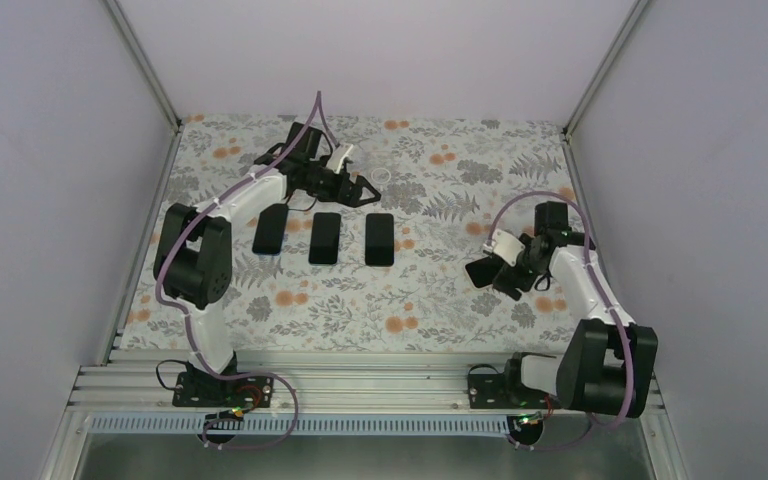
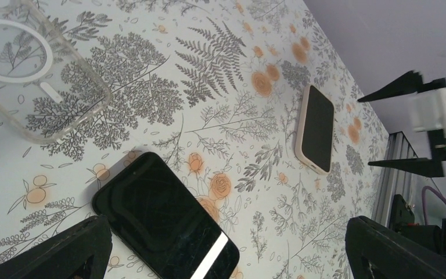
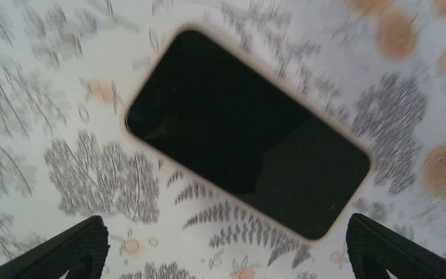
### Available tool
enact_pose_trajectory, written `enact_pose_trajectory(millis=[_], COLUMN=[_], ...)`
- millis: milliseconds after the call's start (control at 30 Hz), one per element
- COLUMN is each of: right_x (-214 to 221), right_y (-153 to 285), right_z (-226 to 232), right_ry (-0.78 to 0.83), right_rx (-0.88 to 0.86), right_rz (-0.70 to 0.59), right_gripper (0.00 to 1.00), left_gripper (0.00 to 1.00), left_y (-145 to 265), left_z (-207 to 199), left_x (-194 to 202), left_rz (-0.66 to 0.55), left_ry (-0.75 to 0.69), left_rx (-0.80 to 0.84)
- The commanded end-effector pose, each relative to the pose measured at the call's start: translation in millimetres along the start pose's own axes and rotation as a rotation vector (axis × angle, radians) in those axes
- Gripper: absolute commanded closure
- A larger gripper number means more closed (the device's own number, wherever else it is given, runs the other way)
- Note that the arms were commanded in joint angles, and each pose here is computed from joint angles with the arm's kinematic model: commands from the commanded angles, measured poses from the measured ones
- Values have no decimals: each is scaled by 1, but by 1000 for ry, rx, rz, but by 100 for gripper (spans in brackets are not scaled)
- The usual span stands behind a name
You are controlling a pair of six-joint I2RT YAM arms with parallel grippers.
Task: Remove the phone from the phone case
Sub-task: Adjust the phone at the center of the board.
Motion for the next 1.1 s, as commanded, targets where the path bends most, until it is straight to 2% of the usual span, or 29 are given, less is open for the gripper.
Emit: enact_pose_trajectory(millis=[0, 100, 300, 600, 833, 1067], right_x=[36, 53, 76, 82, 75, 36], right_y=[-14, -18, -32, -54, -70, -92], right_z=[13, 13, 16, -14, -46, -69], right_ry=[2, -46, -138, -295, -383, -387], right_rx=[-46, -48, -103, -61, -49, -73], right_rz=[100, 134, 193, 211, 180, 103], right_gripper=[10, 26, 52, 73, 83, 80], left_gripper=[0, 0, 0, 0, 0, 0], left_y=[13, 13, 14, 21, 24, 26], left_z=[-20, -22, -25, -31, -31, -26], left_x=[-12, -14, -17, -21, -25, -27], left_rz=[-41, -42, -49, -67, -78, -81], left_ry=[-64, -60, -59, -64, -55, -39], left_rx=[24, 34, 47, 59, 70, 71])
Point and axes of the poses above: each gripper's point midway between its finger pads, its own y axis back along the fingers, its own z axis along the line the jaws close on, x = y × z, the point moved 2 cm from there along y, back along the fingers, and after that the axes turned 12 degrees about y, right-handed, at the moved point
